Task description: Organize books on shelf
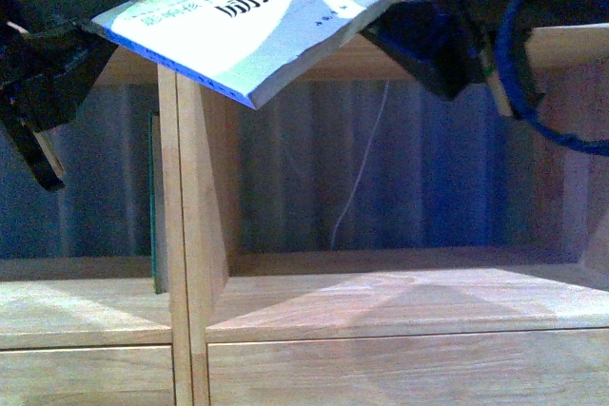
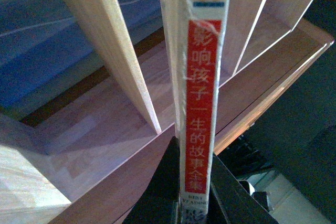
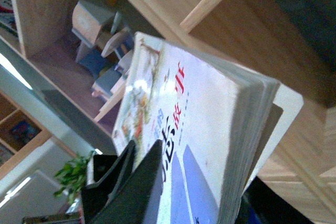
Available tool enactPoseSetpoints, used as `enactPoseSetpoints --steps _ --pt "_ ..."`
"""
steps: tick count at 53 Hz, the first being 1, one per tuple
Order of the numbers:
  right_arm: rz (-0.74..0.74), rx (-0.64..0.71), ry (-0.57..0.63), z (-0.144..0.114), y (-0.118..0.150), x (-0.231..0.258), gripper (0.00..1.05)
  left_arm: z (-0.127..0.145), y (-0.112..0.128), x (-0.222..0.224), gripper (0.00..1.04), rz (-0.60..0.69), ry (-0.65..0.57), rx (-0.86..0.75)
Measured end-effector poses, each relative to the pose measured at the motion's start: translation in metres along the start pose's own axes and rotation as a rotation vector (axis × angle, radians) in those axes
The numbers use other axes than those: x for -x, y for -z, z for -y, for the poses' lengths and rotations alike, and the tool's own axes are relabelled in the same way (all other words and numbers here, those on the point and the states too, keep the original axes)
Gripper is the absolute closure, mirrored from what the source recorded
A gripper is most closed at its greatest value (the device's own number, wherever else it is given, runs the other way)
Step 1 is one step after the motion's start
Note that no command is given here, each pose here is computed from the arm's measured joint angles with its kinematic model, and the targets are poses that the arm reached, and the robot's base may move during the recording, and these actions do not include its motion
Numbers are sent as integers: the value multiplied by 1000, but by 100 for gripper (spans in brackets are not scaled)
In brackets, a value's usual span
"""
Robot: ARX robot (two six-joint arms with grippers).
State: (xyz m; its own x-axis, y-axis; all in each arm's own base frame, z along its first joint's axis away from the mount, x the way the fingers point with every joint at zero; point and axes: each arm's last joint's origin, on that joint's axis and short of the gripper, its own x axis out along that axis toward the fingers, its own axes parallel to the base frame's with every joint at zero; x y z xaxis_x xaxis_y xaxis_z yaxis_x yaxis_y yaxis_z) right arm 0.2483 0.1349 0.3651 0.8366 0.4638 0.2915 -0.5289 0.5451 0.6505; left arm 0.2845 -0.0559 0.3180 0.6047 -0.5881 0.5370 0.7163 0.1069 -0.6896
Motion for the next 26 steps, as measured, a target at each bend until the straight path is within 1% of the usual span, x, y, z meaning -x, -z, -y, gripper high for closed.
enactPoseSetpoints --steps 4,9,10,12,15,17,19,23,26 --pt "55 63 42 9 -13 7 49 5 -2 -1 98 -11 -22 -53" --pt "156 175 117 24 -41 21 32 9 -9 -1 98 -21 -84 -137" --pt "167 186 128 25 -44 22 31 9 -10 0 98 -24 -101 -156" --pt "206 231 168 32 -57 29 22 7 -14 1 98 -31 -140 -192" --pt "243 287 214 41 -70 35 13 6 -20 5 98 -41 -197 -254" --pt "256 313 242 46 -76 37 8 6 -22 6 98 -48 -227 -285" --pt "267 327 261 51 -81 40 6 7 -26 8 98 -57 -269 -330" --pt "297 372 308 61 -91 46 7 10 -29 11 98 -66 -335 -406" --pt "317 414 353 69 -99 50 7 14 -30 13 98 -82 -387 -506"
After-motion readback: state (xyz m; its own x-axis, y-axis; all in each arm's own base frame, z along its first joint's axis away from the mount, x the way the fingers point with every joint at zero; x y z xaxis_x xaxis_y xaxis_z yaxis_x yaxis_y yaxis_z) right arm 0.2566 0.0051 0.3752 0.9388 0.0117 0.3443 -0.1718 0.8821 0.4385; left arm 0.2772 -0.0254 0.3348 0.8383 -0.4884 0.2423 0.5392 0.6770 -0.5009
